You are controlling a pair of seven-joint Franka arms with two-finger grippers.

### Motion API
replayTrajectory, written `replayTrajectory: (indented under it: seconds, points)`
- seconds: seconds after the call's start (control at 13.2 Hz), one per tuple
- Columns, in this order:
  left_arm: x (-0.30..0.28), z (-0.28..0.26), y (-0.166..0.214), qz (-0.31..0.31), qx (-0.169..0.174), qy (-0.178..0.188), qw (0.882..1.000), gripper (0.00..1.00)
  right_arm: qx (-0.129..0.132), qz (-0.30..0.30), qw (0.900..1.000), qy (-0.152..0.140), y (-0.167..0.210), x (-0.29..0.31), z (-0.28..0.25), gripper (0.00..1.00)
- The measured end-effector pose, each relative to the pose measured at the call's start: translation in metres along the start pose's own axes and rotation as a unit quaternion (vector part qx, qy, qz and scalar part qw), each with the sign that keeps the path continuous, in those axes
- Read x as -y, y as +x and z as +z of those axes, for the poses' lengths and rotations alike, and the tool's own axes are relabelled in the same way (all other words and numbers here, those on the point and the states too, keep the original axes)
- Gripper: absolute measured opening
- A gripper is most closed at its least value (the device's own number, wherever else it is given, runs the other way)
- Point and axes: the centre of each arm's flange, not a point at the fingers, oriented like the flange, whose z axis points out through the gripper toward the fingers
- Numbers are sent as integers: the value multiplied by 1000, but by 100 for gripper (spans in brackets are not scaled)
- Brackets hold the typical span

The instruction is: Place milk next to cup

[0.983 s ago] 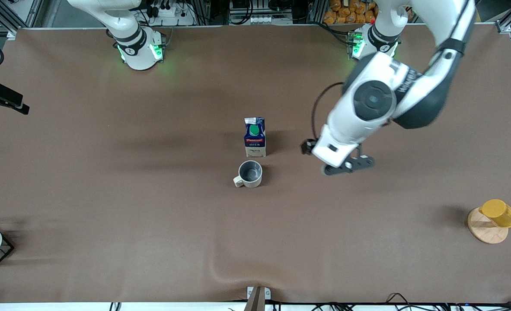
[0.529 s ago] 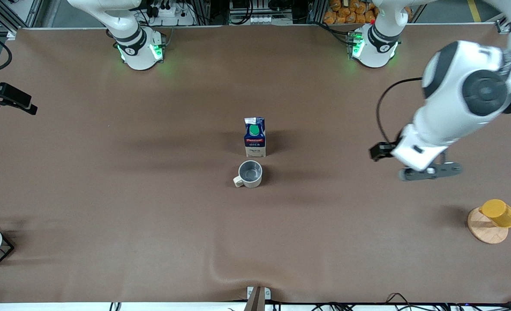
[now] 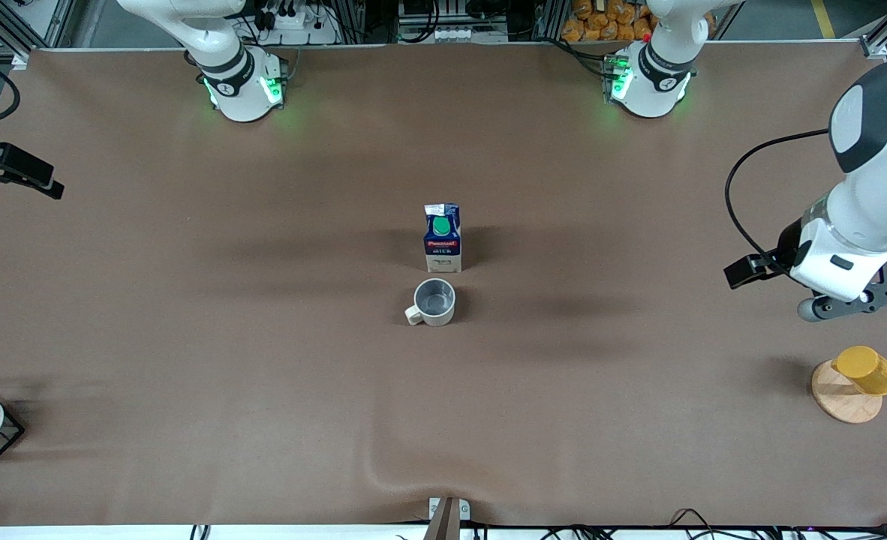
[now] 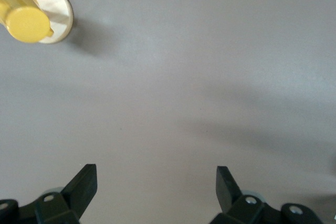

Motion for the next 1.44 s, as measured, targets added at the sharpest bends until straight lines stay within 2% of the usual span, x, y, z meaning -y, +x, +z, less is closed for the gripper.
replayTrajectory:
  seconds: [0.3, 0.6, 1.06, 1.44]
  points:
    - [33, -18, 1, 48, -12, -6, 999, 100, 0, -11, 1000, 0, 0, 1, 0, 100]
    - [77, -39, -5, 50, -1, -34, 998, 100, -1, -13, 1000, 0, 0, 2, -1, 100]
    - [91, -102, -52, 92, 3, -28, 995, 100, -7, -24, 1000, -4, 1, 13, -2, 100]
    - [91, -104, -62, 94, 12, -27, 995, 100, -9, -23, 1000, -5, 1, 12, -2, 100]
